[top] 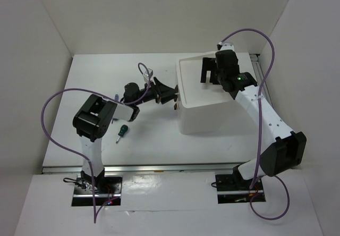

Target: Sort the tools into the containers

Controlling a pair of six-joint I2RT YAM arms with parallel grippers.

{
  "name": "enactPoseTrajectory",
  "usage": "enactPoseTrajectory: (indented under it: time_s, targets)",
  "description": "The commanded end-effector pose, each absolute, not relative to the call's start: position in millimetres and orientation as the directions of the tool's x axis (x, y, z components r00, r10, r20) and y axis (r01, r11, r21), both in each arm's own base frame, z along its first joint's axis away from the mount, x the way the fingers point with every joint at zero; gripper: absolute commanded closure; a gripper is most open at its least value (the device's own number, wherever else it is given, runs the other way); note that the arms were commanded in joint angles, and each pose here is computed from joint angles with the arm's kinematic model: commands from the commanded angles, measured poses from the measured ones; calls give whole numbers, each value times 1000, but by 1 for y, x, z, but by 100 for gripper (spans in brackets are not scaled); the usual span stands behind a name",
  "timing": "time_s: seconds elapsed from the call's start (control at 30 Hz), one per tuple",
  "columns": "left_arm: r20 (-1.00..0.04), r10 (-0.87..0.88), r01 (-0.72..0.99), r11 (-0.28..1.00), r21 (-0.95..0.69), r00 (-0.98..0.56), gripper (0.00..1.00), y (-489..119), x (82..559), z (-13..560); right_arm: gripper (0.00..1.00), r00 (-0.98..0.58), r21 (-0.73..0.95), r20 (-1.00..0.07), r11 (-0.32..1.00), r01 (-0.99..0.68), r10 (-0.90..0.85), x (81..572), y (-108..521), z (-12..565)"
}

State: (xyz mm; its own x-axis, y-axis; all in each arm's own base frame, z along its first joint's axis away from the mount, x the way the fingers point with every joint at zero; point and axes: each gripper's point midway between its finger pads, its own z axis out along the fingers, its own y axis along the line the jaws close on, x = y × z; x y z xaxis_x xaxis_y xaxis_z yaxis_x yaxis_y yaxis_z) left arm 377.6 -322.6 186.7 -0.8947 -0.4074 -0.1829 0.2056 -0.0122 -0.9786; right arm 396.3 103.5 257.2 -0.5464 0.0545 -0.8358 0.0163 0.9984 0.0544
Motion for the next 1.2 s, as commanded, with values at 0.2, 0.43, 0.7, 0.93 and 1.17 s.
enactPoseTrajectory:
  time_s: [0.2,0.43,0.7,0.93,1.17]
  targets:
    - [-393,-470,514,-161,-843,-791,35,-313,370,286,0,-644,-4,-765,1000,-4,-5,380,104,225]
    - [-417,-464,532,-146,-834,-782,40,-311,370,295,0,-642,-10,-767,1000,-6,-11,379,106,225]
    - [-388,-434,492,-156,-856,-813,53,-322,362,280,0,-640,-15,-768,1000,-8,-17,378,108,225]
    - [-406,-419,506,-161,-848,-812,100,-325,365,280,0,-645,-25,-764,1000,-2,-20,377,106,224]
    - [-393,-527,457,9,-889,-754,100,-265,380,256,0,-645,-18,-764,1000,17,-3,379,102,222]
